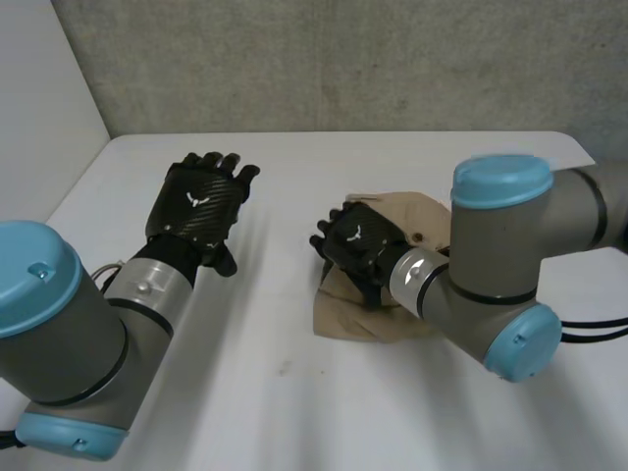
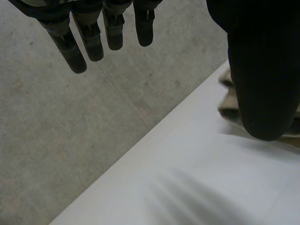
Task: Fold the shorts.
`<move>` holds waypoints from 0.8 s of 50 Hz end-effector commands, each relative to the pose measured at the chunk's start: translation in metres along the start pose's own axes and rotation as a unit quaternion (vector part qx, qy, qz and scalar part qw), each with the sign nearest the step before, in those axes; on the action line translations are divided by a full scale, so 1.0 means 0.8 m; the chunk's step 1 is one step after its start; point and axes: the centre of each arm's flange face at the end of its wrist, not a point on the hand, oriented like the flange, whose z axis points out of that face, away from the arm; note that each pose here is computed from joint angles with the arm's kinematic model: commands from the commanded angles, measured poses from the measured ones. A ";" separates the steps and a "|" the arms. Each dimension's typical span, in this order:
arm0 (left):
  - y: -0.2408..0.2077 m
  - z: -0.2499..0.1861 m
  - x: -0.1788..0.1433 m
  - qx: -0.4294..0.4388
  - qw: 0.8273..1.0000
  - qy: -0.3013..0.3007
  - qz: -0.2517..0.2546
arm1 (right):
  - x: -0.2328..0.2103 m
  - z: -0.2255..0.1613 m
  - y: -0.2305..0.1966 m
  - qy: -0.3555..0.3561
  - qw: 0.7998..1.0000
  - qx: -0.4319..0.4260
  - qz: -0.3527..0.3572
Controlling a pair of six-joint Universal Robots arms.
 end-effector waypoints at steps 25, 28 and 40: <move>-0.005 0.135 0.122 0.079 0.984 0.142 -0.069 | 0.148 -0.028 0.082 0.145 0.943 -0.039 0.299; 0.002 0.136 0.124 0.068 0.983 0.145 -0.084 | 0.142 -0.018 0.085 0.107 0.943 -0.043 0.312; 0.012 0.132 0.124 0.045 0.983 0.150 -0.093 | 0.109 0.013 0.117 -0.008 0.925 -0.105 0.365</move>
